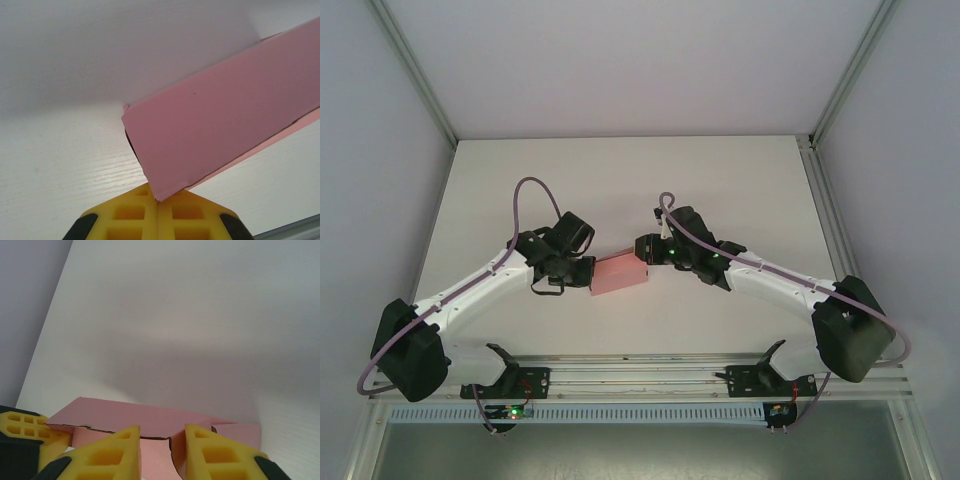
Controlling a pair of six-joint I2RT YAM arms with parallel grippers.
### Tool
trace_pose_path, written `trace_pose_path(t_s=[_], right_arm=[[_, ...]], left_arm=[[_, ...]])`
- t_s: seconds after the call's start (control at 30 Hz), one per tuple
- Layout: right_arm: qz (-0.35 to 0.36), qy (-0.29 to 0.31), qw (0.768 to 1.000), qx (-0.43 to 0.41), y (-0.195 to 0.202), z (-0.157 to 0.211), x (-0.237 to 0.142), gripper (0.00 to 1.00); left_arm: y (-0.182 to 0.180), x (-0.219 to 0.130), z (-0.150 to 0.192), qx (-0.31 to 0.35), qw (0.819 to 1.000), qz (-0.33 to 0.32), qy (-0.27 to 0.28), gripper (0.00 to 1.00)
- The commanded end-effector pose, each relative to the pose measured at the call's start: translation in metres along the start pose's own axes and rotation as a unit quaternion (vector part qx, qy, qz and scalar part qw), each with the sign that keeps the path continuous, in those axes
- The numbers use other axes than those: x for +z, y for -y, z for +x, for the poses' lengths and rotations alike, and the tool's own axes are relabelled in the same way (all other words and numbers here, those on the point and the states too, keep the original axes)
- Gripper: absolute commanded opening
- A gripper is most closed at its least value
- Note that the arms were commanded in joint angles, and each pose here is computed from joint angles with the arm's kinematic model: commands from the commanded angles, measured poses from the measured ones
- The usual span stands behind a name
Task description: Assemble paper box
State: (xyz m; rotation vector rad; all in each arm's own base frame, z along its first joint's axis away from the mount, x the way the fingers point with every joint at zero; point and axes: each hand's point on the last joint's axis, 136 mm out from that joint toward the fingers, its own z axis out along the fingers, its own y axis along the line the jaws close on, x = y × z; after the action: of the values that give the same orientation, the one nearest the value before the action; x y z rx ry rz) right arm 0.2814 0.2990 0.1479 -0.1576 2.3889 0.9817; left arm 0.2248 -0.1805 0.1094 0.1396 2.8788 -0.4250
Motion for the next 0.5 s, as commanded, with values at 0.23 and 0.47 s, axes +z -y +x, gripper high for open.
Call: trace_pose_path(t_s=[0.23,0.47], right_arm=[[-0.01,-0.132,0.989,0.065,0.01,0.067,0.013,0.16],[-0.075,-0.12,0.985,0.099,-0.007,0.051,0.015,0.16]], left_arm=[[-0.023,0.028,0.034,0.0,0.996,-0.049,-0.077,0.0],[-0.023,0.027,0.034,-0.001,0.996,-0.047,-0.072,0.0]])
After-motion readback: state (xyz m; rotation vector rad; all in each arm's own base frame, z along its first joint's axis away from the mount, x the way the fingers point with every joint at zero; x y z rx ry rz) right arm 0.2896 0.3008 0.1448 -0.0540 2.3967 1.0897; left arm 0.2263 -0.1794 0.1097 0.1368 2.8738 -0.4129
